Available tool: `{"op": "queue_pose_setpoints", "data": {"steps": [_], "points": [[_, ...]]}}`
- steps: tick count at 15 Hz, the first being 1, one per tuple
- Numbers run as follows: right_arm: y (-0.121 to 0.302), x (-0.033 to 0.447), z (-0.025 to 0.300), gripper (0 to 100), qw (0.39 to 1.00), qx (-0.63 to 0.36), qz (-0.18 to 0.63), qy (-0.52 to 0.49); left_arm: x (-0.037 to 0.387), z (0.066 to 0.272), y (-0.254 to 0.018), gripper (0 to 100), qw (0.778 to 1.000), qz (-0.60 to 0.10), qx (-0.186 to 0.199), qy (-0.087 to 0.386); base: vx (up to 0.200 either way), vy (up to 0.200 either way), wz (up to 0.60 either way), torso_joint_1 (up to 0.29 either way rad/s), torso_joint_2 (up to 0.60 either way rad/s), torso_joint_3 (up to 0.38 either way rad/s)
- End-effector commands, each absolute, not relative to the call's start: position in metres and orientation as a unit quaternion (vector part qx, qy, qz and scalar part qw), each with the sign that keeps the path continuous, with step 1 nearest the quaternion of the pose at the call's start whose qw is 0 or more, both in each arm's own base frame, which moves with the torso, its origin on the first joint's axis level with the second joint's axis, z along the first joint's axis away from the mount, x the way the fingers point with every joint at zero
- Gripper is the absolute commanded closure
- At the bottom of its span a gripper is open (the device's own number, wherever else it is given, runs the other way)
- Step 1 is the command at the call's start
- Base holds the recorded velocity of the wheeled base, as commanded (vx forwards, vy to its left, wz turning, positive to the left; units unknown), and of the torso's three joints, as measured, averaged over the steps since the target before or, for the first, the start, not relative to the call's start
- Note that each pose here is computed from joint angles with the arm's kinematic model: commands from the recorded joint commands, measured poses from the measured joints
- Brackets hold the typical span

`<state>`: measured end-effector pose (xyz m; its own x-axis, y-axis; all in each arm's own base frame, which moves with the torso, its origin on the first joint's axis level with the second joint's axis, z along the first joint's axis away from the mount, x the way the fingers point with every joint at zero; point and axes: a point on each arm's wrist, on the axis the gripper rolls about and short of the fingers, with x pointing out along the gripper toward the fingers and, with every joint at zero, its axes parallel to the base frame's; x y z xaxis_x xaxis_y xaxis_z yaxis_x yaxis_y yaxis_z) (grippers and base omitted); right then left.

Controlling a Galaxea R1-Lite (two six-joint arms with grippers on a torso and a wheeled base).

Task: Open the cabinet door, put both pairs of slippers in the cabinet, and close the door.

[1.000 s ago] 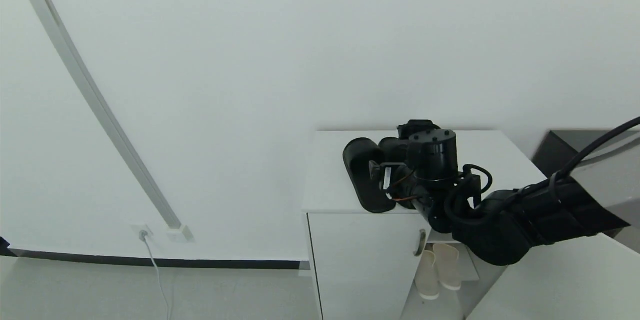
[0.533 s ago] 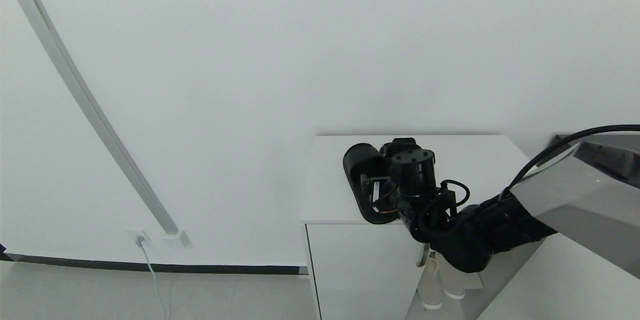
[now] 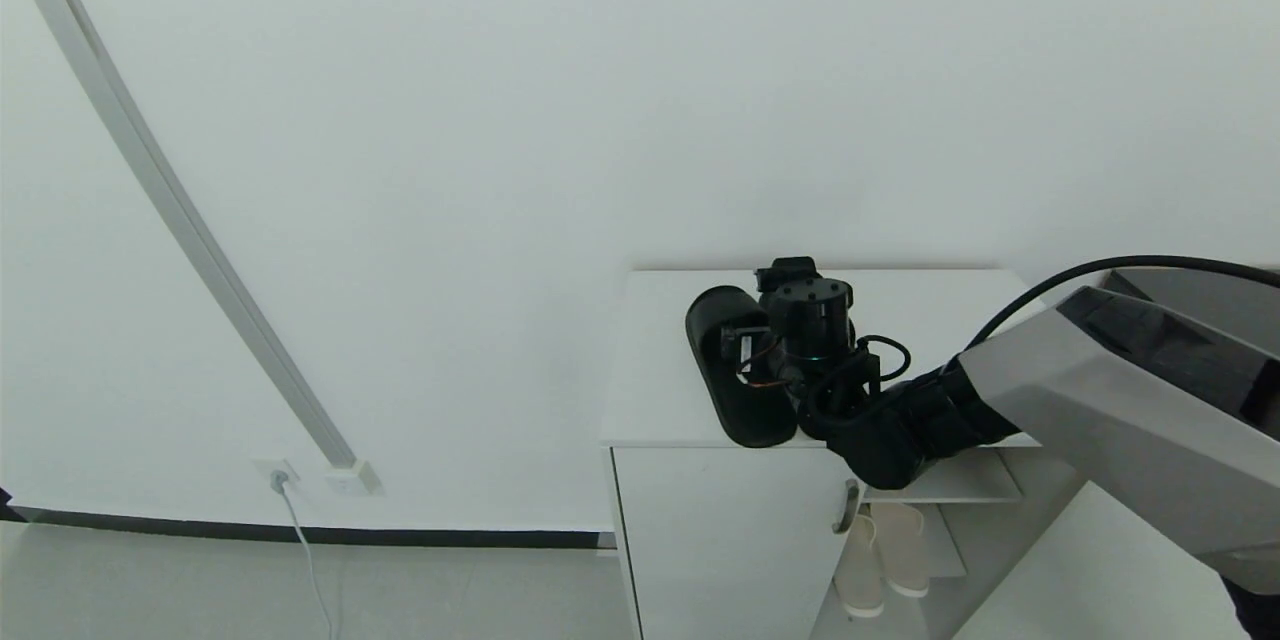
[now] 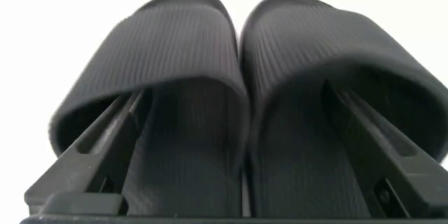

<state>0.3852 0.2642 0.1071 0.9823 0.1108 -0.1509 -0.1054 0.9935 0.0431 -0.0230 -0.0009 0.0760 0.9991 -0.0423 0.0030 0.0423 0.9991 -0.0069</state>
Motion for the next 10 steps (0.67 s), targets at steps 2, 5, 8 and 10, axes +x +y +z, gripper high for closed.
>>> {"op": "queue_pose_setpoints", "data": {"steps": [2, 5, 8, 10], "points": [[0.2628, 0.3966, 0.1026, 0, 0.995, 0.016, 0.054, 0.081, -0.0229, 0.0759, -0.0009, 100, 1.0, -0.021, -0.003, -0.001, 0.0, 0.0, 0.0, 0.0, 0.0, 0.0], [0.2614, 0.3971, 0.1003, 100, 0.995, 0.014, 0.053, 0.085, -0.0229, 0.0759, -0.0009, 100, 1.0, -0.021, -0.004, -0.001, 0.0, 0.0, 0.0, 0.0, 0.0, 0.0], [0.2613, 0.3968, 0.1019, 100, 0.995, 0.017, 0.053, 0.083, -0.0229, 0.0759, -0.001, 100, 1.0, -0.021, -0.003, -0.001, 0.0, 0.0, 0.0, 0.0, 0.0, 0.0], [0.2609, 0.3963, 0.1027, 100, 0.995, 0.017, 0.054, 0.082, -0.0229, 0.0759, -0.0009, 100, 1.0, -0.021, -0.003, -0.001, 0.0, 0.0, 0.0, 0.0, 0.0, 0.0]]}}
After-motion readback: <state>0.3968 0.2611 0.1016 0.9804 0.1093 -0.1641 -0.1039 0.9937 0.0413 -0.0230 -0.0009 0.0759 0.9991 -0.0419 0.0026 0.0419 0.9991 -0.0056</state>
